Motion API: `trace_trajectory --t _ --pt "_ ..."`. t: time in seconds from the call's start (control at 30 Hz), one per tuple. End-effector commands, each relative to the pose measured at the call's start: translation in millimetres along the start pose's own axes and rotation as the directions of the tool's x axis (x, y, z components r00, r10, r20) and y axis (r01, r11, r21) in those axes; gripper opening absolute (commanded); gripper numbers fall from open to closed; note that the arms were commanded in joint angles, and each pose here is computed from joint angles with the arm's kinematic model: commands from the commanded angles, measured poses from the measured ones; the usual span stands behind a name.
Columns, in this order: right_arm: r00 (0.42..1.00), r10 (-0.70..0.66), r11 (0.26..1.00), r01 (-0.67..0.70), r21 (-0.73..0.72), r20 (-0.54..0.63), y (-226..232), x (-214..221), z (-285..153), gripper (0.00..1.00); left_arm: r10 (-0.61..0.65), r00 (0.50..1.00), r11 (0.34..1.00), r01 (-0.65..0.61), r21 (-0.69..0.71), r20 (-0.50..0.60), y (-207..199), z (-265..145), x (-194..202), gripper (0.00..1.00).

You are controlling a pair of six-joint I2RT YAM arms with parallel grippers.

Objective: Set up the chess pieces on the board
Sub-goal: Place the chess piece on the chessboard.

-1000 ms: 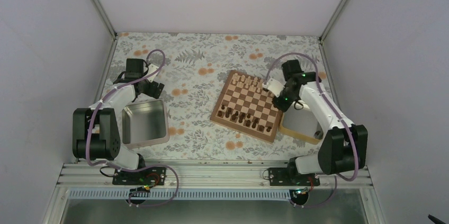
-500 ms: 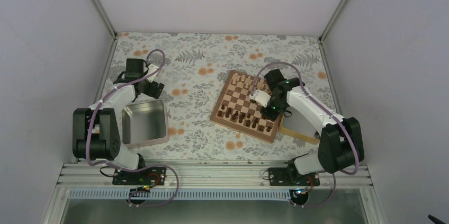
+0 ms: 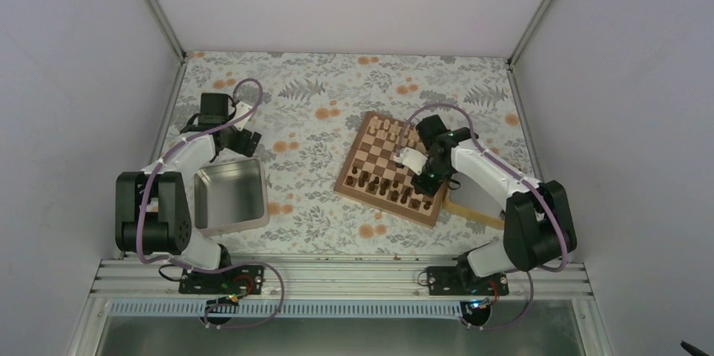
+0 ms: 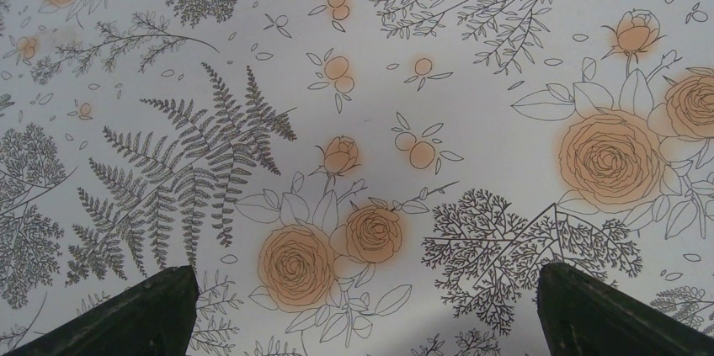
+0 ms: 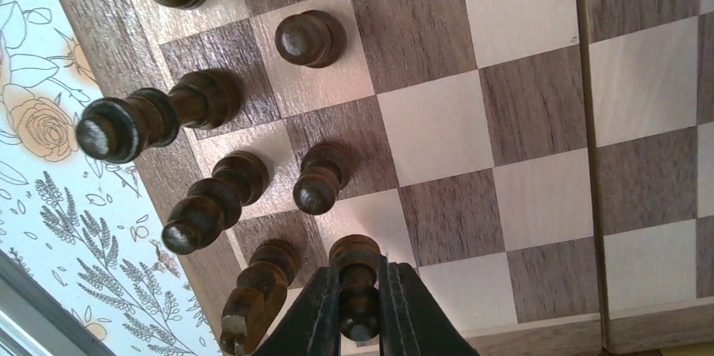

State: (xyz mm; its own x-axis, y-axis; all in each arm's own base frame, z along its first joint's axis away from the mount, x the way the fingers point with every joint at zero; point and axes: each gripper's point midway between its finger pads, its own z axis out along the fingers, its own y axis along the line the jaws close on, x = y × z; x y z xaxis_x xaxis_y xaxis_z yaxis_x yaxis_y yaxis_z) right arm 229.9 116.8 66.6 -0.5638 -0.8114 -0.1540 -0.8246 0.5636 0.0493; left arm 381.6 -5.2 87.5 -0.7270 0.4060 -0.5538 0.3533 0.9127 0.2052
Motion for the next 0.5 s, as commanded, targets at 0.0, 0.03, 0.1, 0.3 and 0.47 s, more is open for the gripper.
trace_trajectory --t 0.0,0.03,0.1,0.3,0.47 --pt "1.0 0.009 1.0 -0.009 -0.004 -0.014 1.8 1.7 8.0 0.11 0.002 1.0 1.0 -0.001 -0.016 0.02 3.8 -5.6 -6.7 1.0" --pt "1.0 0.009 1.0 -0.009 -0.002 -0.016 1.7 2.5 8.6 0.11 0.001 1.0 1.0 -0.001 -0.016 0.021 3.7 -5.9 -7.0 1.0" --pt "1.0 0.008 1.0 -0.008 -0.008 -0.014 2.9 2.4 8.8 0.11 0.001 1.0 1.0 -0.001 -0.016 0.019 3.8 -5.8 -6.6 1.0" --pt "1.0 0.011 1.0 -0.011 -0.013 -0.016 3.4 2.7 9.9 0.12 0.001 1.0 1.0 -0.001 -0.016 0.021 3.6 -5.8 -6.8 1.0" --pt "1.0 0.013 1.0 -0.013 -0.014 -0.023 3.9 4.2 10.5 0.14 0.002 1.0 1.0 -0.002 -0.017 0.02 3.8 -5.8 -6.9 1.0"
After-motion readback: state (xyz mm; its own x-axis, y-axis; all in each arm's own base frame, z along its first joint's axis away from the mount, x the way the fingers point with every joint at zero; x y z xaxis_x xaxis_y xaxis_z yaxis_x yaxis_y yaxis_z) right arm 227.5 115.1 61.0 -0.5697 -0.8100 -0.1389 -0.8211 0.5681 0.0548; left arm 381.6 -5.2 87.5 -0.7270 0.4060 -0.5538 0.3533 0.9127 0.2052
